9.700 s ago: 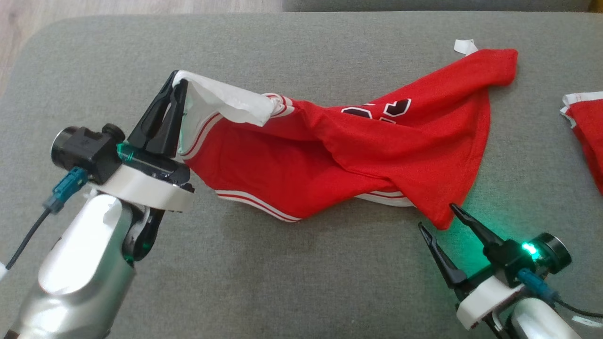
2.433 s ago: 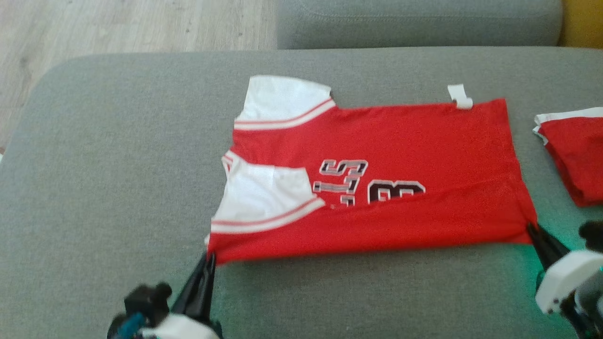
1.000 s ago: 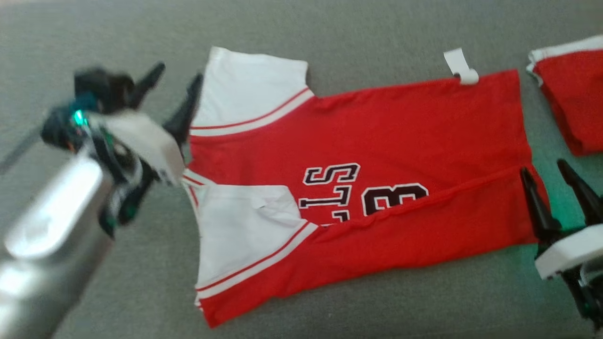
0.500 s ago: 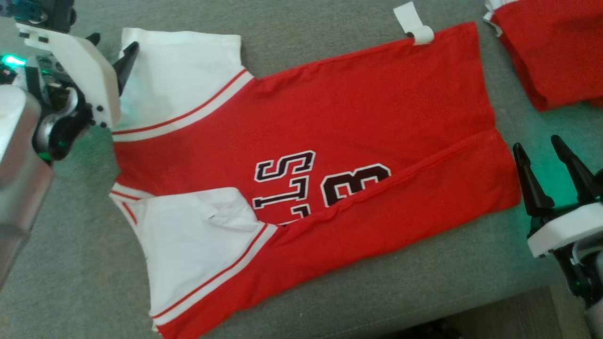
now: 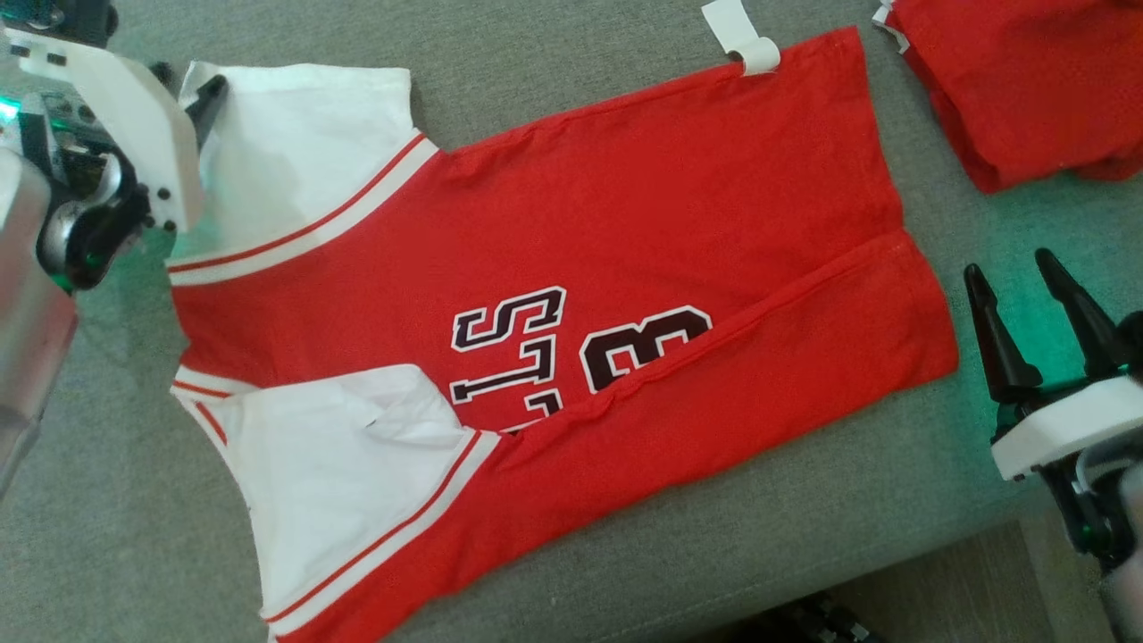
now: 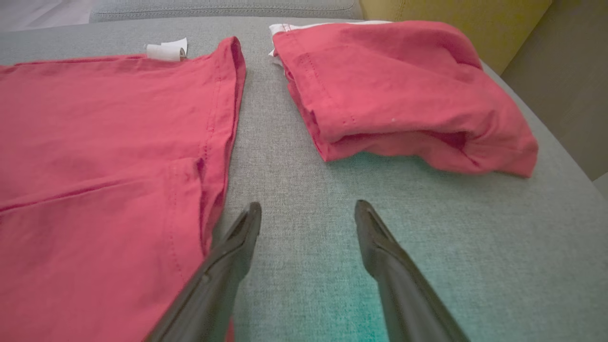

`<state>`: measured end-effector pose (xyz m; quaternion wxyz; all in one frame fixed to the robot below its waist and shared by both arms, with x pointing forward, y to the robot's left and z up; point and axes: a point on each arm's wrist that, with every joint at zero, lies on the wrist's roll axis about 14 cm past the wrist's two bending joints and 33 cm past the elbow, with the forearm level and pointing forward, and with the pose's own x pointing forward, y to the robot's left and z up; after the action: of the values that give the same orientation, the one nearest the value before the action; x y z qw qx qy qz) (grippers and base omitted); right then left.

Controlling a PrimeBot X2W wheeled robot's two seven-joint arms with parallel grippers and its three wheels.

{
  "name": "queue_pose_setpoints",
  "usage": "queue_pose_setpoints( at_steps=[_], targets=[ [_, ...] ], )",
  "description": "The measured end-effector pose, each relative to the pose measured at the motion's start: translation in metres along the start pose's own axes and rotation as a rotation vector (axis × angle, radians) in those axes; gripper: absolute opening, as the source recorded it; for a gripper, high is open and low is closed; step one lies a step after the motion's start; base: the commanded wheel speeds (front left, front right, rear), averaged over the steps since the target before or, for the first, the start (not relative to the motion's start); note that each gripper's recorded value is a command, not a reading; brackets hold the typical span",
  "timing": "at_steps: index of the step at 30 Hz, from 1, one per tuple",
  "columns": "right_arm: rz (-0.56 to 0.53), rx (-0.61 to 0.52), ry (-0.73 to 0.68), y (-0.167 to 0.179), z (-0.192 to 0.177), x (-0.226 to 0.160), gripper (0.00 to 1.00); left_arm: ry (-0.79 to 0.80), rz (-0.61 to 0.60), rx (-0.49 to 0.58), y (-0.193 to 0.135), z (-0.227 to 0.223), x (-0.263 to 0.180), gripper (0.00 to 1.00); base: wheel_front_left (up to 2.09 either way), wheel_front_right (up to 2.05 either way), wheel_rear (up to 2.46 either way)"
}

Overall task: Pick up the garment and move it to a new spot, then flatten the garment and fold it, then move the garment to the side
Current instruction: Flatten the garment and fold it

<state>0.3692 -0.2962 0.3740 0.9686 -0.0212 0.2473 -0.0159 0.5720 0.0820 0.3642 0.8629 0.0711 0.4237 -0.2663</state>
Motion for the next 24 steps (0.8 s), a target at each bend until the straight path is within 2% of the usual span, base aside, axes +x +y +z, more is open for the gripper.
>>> queue_pose_setpoints(
  at_steps=[1, 6, 9, 18, 24],
  targets=[
    [0.0, 0.0, -0.001, 0.0, 0.0, 0.0, 1.0, -0.002, -0.005, 0.005, -0.001, 0.0, 0.0, 0.0, 0.0, 0.0, 0.0],
    [0.012, 0.001, -0.022, 0.004, 0.008, 0.001, 1.0, -0.042, -0.006, 0.027, -0.003, 0.004, -0.005, 0.0, 0.0, 0.0, 0.0],
    [0.056, 0.023, -0.028, 0.017, 0.018, 0.009, 1.0, -0.087, 0.0, 0.053, -0.003, 0.011, -0.011, 0.0, 0.0, 0.0, 0.0],
    [0.183, 0.019, -0.005, 0.047, 0.067, 0.06, 1.0, -0.167, -0.002, 0.107, -0.008, 0.027, -0.026, 0.0, 0.0, 0.0, 0.0],
    [0.217, 0.045, 0.071, 0.06, 0.076, 0.094, 1.0, -0.195, -0.004, 0.133, -0.009, 0.033, -0.032, 0.0, 0.0, 0.0, 0.0]
  ],
)
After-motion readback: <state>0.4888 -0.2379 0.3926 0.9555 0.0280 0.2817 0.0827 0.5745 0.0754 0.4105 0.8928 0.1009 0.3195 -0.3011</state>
